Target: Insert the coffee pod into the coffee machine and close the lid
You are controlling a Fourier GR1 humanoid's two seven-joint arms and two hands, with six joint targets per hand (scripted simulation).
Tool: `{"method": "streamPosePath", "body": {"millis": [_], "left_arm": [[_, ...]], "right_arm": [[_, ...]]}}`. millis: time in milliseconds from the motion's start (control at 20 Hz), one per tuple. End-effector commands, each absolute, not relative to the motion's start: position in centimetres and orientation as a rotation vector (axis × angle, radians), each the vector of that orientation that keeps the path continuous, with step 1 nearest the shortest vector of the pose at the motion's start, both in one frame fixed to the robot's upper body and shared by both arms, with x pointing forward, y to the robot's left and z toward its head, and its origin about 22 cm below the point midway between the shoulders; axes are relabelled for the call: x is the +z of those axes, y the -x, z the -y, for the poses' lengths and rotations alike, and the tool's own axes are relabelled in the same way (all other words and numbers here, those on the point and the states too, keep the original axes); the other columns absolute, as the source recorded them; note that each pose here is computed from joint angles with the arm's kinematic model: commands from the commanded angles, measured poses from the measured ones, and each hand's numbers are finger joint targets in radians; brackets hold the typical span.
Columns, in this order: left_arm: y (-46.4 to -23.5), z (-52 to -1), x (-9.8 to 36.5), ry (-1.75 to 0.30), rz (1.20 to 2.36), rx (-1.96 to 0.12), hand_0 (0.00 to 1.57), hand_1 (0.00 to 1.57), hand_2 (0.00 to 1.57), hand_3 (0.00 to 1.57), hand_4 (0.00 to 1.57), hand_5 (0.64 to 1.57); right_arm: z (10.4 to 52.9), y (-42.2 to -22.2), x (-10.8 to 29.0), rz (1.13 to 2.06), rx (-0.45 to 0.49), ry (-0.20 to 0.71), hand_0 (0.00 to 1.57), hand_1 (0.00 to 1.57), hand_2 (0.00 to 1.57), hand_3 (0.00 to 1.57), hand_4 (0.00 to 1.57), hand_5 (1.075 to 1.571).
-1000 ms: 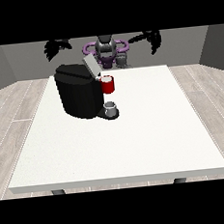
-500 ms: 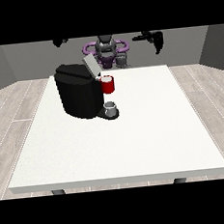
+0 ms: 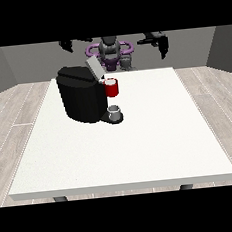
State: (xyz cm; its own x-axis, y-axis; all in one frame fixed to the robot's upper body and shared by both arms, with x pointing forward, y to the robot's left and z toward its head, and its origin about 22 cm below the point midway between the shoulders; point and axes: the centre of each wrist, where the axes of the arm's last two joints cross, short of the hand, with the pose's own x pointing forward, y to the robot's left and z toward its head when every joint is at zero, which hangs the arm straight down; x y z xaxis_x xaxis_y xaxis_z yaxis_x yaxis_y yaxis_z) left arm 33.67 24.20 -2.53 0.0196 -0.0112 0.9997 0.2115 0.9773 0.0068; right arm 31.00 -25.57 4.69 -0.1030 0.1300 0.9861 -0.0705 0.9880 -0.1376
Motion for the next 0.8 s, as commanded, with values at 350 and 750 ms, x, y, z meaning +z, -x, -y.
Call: {"method": "streamPosePath", "body": {"millis": [350, 750], "left_arm": [[-32.3, -24.0, 1.5, 0.180, 1.614, -0.171, 0.00, 0.00, 0.00, 0.00, 0.00, 1.571], [-30.4, -28.1, 1.1, 0.120, 1.680, -0.144, 0.00, 0.00, 0.00, 0.00, 0.00, 1.571]], "right_arm": [[26.0, -33.7, 4.1, 1.664, 0.119, 0.055, 0.00, 0.00, 0.00, 0.00, 0.00, 1.571], [25.4, -35.7, 5.8, 1.698, 0.193, -0.009, 0.00, 0.00, 0.00, 0.00, 0.00, 1.571]]}}
